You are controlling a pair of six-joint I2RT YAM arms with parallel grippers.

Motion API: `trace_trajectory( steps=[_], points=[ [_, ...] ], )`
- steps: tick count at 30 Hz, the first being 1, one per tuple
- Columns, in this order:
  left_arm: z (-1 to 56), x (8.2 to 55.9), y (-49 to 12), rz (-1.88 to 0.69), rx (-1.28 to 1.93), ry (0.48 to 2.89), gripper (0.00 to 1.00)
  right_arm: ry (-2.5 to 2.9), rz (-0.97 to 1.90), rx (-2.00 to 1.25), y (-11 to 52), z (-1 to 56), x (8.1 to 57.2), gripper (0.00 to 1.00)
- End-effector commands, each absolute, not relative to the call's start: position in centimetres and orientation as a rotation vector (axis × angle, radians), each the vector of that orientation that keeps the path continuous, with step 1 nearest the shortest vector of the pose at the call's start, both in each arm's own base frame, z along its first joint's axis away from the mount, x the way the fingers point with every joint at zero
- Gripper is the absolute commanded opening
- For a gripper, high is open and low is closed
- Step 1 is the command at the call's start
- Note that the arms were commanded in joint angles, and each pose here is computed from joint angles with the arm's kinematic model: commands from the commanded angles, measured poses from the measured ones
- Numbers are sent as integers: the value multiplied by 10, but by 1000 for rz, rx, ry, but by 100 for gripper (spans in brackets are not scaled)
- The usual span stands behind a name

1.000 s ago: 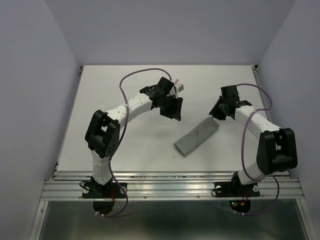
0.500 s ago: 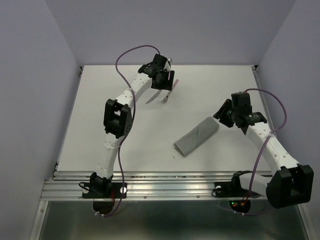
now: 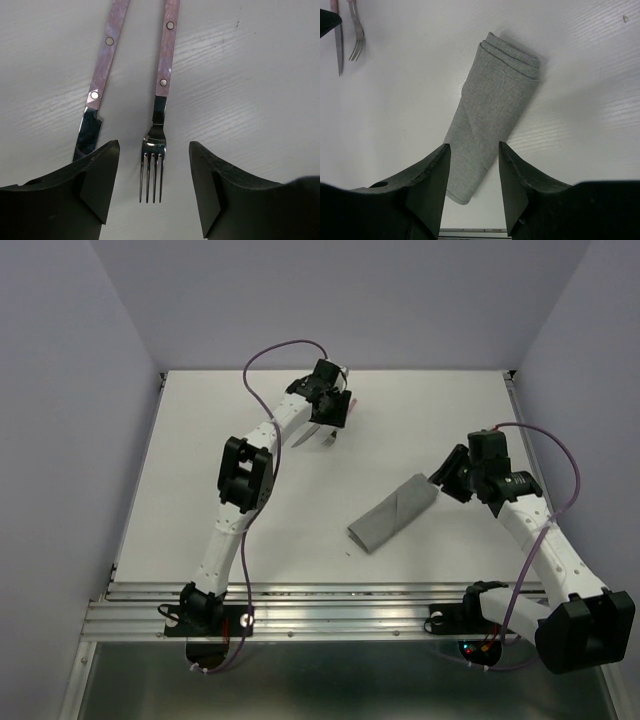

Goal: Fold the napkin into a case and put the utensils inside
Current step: Move the fork to the center of the board.

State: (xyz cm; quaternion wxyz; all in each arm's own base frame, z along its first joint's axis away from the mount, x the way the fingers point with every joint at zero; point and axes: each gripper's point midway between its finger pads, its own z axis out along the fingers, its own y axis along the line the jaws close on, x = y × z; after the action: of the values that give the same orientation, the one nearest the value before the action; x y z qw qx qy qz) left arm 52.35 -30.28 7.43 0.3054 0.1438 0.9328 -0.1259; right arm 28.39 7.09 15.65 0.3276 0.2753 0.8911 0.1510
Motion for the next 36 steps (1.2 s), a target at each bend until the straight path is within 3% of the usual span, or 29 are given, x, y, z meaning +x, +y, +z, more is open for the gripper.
trace_trajectory(
  steps=[1, 10, 14, 21, 24, 32, 36],
  points=[
    [89, 538, -320, -389, 410, 2382, 68, 2334, 405, 719, 71, 155, 276, 49],
    [61, 545, -338, -329, 429, 2365, 64, 2344, 403, 736, 70, 149, 268, 49],
    [47, 546, -332, -277, 403, 2389, 51, 2354, 401, 742, 70, 143, 266, 49],
    [36, 528, -313, -167, 417, 2447, 20, 2362, 441, 735, 76, 142, 265, 49],
    [36, 511, -310, -145, 460, 2474, 14, 2357, 448, 740, 76, 142, 265, 49],
    [41, 445, -286, -64, 623, 2547, 15, 2335, 471, 748, 78, 143, 268, 49],
    [32, 393, -264, -98, 617, 2622, 23, 2345, 479, 729, 80, 141, 271, 49]
  ],
)
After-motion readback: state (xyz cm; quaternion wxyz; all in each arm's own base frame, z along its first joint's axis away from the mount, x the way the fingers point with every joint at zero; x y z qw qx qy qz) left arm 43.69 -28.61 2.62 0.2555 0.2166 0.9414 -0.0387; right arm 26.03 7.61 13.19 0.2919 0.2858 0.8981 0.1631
